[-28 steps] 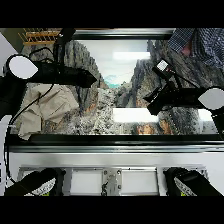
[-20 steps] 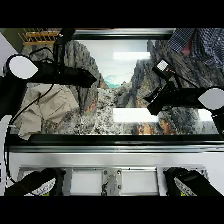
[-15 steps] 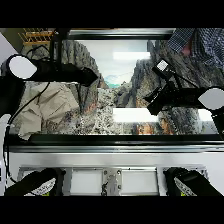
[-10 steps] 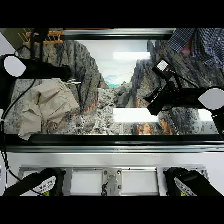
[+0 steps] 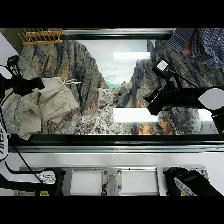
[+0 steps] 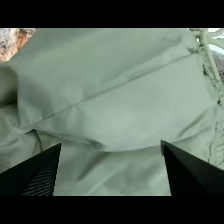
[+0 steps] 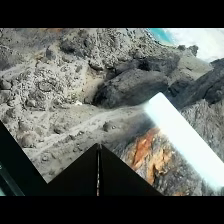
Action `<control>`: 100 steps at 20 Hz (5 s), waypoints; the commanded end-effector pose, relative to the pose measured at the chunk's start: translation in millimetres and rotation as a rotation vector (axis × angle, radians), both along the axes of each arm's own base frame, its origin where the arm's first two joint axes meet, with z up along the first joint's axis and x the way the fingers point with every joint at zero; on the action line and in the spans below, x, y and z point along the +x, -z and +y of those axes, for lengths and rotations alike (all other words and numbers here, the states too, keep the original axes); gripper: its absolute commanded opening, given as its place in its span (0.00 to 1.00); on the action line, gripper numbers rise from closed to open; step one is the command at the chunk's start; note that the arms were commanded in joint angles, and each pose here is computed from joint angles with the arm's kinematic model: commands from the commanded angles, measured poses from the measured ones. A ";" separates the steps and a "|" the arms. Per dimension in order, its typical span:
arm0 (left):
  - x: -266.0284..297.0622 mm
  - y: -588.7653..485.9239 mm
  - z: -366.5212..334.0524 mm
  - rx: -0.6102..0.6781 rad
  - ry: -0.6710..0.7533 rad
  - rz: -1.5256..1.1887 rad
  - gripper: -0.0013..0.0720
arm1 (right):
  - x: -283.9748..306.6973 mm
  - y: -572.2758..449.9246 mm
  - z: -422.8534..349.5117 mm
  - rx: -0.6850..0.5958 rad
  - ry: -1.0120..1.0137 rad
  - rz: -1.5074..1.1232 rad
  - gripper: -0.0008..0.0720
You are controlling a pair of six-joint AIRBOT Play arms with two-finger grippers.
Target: Fold the clothes and pants, and hang the long-sleeved shirts on hangers.
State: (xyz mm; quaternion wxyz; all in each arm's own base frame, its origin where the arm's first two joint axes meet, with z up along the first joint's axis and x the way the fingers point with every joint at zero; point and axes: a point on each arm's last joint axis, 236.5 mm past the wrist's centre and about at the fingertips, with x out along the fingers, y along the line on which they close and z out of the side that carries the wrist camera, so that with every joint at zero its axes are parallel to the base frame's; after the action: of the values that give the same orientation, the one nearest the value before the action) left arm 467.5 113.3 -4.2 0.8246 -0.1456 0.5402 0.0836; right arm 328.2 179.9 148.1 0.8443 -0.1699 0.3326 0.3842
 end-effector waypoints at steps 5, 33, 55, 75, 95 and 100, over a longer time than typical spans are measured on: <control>34.1 50.1 -16.9 -0.139 -0.057 -0.039 0.98 | -0.1 -0.2 0.4 0.000 -0.001 0.000 0.05; -105.3 -93.3 -459.2 -0.300 0.804 -0.184 0.86 | 36.6 -37.4 -176.9 0.080 0.747 -0.050 0.05; 2.7 104.4 -276.1 -0.544 0.110 0.183 0.86 | 41.1 16.8 -136.8 0.189 0.681 0.230 0.05; 16.5 75.5 -272.5 -0.526 0.147 0.091 0.02 | 132.5 205.9 -73.8 0.549 0.737 0.736 0.90; -115.6 -471.6 -252.7 -0.340 0.498 -1.105 0.02 | -14.3 -217.6 -65.2 0.425 0.362 -0.294 0.05; -217.2 -553.7 -254.5 -0.324 0.556 -1.357 0.02 | -75.3 -246.7 -59.7 0.494 0.362 -0.327 0.05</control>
State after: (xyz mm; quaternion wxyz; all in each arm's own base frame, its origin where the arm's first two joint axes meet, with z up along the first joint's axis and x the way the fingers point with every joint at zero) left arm 310.3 -144.4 501.0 0.9395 -0.1575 0.0145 -0.3038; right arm 290.6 117.7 380.1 0.9557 0.0295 0.1279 0.2633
